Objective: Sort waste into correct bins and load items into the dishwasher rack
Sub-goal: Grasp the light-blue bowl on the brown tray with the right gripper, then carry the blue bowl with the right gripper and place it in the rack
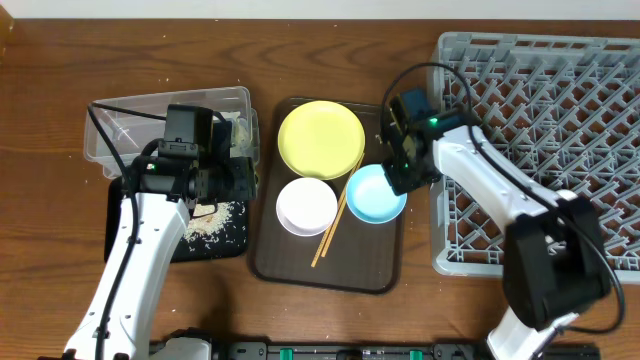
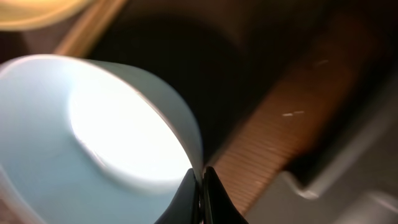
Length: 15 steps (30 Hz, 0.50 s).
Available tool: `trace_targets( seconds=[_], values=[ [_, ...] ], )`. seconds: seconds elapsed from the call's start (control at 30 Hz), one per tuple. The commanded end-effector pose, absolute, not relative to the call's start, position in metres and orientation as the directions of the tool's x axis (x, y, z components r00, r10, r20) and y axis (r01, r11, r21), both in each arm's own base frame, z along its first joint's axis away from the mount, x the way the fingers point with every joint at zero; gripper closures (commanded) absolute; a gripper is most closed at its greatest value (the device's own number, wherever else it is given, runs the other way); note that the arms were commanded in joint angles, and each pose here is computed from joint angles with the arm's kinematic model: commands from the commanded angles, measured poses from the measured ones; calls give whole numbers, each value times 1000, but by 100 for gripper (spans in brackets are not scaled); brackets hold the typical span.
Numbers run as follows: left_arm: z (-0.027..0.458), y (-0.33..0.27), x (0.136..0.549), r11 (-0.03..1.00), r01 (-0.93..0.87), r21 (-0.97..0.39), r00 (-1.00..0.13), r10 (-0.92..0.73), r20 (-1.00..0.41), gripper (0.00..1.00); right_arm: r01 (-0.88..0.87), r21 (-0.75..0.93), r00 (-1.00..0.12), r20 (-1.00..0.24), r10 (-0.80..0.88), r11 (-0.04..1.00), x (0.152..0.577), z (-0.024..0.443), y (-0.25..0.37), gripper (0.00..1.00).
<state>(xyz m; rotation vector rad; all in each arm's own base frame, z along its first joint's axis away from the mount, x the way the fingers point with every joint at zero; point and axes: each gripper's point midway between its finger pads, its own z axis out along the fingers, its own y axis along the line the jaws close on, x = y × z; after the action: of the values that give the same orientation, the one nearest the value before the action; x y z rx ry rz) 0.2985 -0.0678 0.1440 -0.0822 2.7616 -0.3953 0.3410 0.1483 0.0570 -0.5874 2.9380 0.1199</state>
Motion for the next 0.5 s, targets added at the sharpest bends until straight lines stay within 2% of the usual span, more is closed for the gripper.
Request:
trace_targets(
  seconds=[0.0, 0.13, 0.27, 0.47],
  values=[
    [149, -66, 300, 962, -3, -273, -932, -101, -348, 43, -332, -13, -873, -375, -313, 943, 375, 128, 134, 99],
    [149, -66, 300, 962, -3, -273, -932, -101, -348, 43, -229, -125, -790, -555, -259, 965, 399, 183, 106, 99],
    [149, -66, 301, 962, -3, -273, -932, -101, -348, 43, -67, -247, -717, -662, -219, 967, 417, 221, 71, 99],
    [149, -66, 300, 962, -3, -273, -932, -101, -348, 43, 280, -397, -602, -782, -162, 874, 439, 269, 6, 99]
  ],
)
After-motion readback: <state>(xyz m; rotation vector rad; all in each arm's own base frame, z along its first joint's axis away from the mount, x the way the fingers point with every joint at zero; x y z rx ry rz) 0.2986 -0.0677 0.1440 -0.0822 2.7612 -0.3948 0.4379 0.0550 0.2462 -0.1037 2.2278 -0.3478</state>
